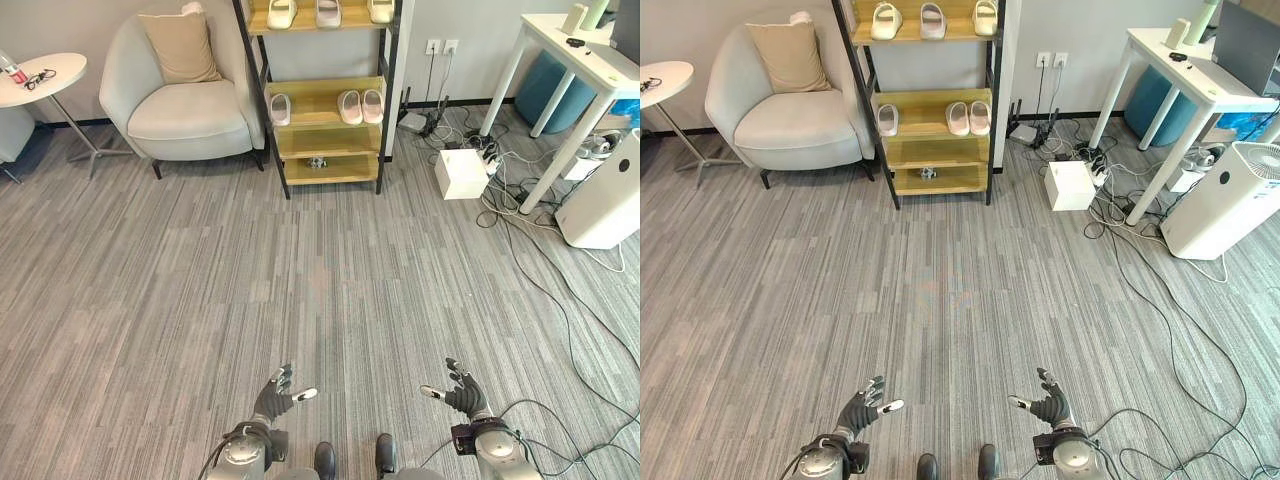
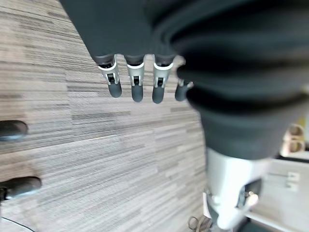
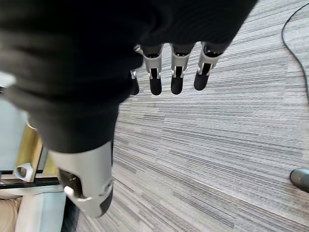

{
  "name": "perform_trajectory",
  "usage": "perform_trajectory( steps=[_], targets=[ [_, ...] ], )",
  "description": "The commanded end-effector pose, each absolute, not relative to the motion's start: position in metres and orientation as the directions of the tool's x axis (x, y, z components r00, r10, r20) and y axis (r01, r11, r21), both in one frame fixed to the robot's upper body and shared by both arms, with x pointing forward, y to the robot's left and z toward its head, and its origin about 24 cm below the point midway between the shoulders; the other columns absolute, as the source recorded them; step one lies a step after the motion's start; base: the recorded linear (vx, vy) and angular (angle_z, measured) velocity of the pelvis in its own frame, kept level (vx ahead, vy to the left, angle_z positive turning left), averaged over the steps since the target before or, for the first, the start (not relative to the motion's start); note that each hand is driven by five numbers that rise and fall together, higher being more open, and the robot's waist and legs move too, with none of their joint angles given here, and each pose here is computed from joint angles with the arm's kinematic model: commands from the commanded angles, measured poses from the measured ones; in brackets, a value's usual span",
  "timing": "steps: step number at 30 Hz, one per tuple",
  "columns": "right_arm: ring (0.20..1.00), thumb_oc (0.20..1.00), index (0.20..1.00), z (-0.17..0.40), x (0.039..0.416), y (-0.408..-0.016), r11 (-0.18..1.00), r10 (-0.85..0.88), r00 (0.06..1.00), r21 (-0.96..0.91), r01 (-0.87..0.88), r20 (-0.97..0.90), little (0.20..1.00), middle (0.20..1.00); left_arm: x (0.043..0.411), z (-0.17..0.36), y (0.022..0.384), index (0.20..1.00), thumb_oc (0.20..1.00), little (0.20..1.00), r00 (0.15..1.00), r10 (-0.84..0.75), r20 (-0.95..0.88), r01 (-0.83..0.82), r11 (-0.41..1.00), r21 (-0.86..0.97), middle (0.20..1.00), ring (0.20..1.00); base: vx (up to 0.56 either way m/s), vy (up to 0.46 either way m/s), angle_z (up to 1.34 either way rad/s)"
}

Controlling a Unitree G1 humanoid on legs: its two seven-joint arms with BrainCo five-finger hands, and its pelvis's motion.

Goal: Arrange the slippers neatly on the shoe rack.

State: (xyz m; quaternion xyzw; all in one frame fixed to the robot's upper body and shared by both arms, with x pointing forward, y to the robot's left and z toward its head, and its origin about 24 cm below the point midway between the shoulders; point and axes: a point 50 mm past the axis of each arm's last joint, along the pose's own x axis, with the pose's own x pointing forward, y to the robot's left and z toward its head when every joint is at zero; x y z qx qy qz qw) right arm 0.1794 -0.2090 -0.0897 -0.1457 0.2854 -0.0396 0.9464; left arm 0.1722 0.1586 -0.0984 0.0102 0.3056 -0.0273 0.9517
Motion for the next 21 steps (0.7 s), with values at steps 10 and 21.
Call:
perform_trajectory(
  steps=[10,21],
  targets=[
    [1.0,1.0,1.0,-0.0725,0.196,-0.1943,0.982,-0.103,0.889,-0.19,0.018,-0.445,1.0,1.0,0.1876,-0.0811,0.1779,1.0,1.0,1.0,0.872,0.034,-0.489,-0.047,0.999,-0.014,1.0,1.0,0.01,0.002,0.02],
    [1.0,1.0,1.0,-0.0749,0.1921,-0.1924,0.983,-0.099,0.884,-0.181,0.017,-0.457,1.0,1.0,0.1825,-0.0838,0.1797,1.0,1.0,1.0,0.862,0.035,-0.506,-0.05,0.999,-0.015,1.0,1.0,0.02,-0.006,-0.01]
  ],
)
